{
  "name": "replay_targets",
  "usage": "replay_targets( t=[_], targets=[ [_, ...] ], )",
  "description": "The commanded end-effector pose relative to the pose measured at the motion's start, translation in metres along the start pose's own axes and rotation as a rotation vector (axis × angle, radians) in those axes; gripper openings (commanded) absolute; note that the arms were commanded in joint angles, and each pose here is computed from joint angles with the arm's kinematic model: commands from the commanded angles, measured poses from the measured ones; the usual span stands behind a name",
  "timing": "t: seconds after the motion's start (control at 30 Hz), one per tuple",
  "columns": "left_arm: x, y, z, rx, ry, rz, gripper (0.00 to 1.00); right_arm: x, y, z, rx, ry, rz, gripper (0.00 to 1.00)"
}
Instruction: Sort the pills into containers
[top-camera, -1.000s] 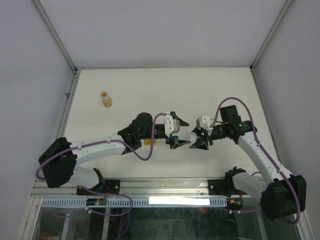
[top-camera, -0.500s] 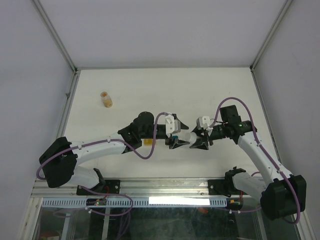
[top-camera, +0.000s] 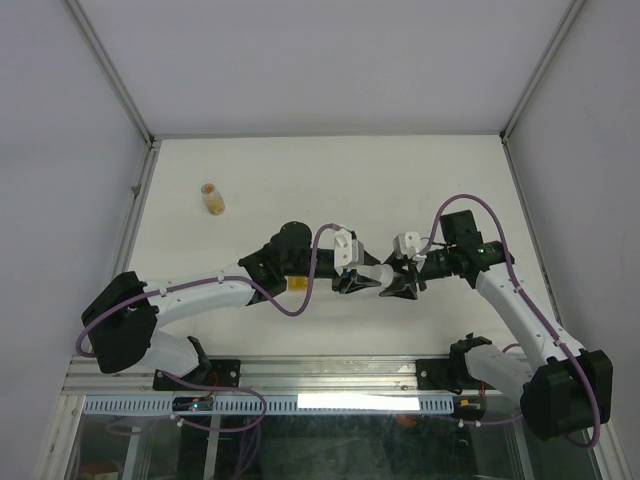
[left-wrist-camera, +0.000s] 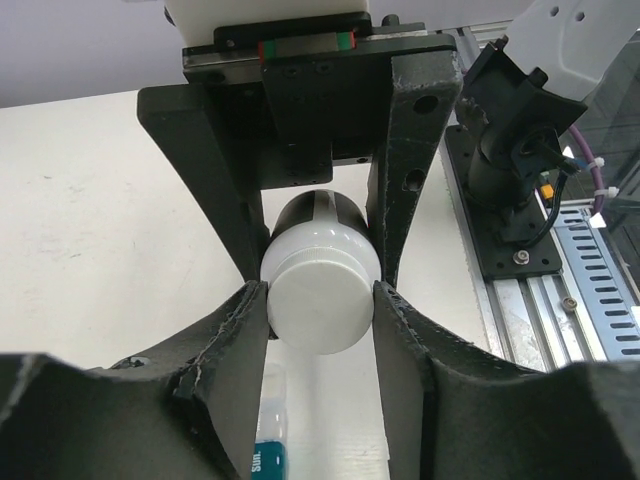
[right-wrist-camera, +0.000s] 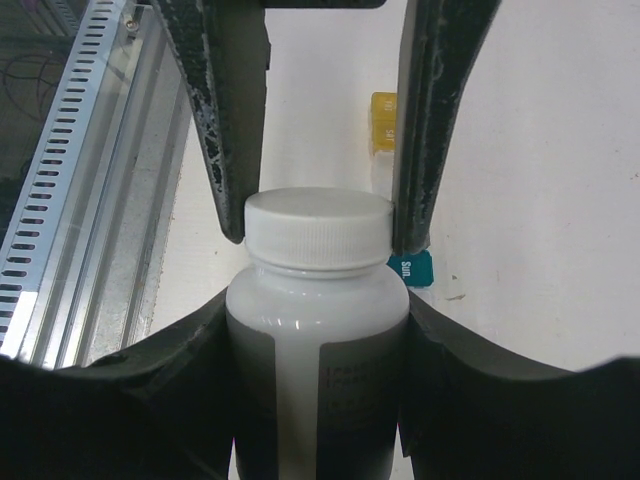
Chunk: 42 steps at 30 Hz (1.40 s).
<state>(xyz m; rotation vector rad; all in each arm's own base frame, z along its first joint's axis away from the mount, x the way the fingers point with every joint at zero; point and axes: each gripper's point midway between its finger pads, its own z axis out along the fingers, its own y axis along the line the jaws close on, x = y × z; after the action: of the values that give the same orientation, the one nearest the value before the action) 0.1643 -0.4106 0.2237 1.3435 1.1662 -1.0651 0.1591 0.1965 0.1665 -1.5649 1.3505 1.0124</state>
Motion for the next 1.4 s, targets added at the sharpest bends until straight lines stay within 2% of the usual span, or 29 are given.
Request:
replay_targets(
  t=[0.0, 0.07, 0.23, 0.37, 0.57, 0.7, 1.03, 1.37],
  targets=[
    [-0.029, 0.006, 0.001, 0.006, -0.065, 0.026, 0.37, -0.015, -0.003, 0.000, -0.009, -0.048, -0.054, 0.00],
    [-0.031, 0.005, 0.001, 0.007, -0.068, 0.006, 0.25, -0.015, -0.003, 0.000, -0.008, -0.046, -0.054, 0.00],
    [-0.041, -0.003, -0.002, 0.020, -0.109, -0.100, 0.11, -0.015, -0.004, 0.000, -0.006, -0.044, -0.056, 0.00],
    [-0.051, -0.012, -0.002, -0.004, -0.163, -0.270, 0.01, -0.014, -0.004, -0.001, -0.003, -0.042, -0.054, 0.00],
    [-0.053, 0.000, 0.006, -0.258, -0.207, -0.551, 0.00, -0.014, -0.005, -0.001, -0.003, -0.042, -0.053, 0.00],
    [-0.050, 0.009, 0.004, -0.352, -0.230, -0.696, 0.00, -0.014, -0.005, -0.001, -0.001, -0.041, -0.052, 0.00],
    [-0.074, 0.017, -0.004, -0.421, -0.333, -0.951, 0.00, -0.013, -0.005, -0.001, 0.001, -0.038, -0.050, 0.00],
    [-0.096, 0.016, -0.009, -0.403, -0.384, -1.042, 0.00, -0.011, -0.006, -0.001, 0.003, -0.032, -0.044, 0.00]
  ],
)
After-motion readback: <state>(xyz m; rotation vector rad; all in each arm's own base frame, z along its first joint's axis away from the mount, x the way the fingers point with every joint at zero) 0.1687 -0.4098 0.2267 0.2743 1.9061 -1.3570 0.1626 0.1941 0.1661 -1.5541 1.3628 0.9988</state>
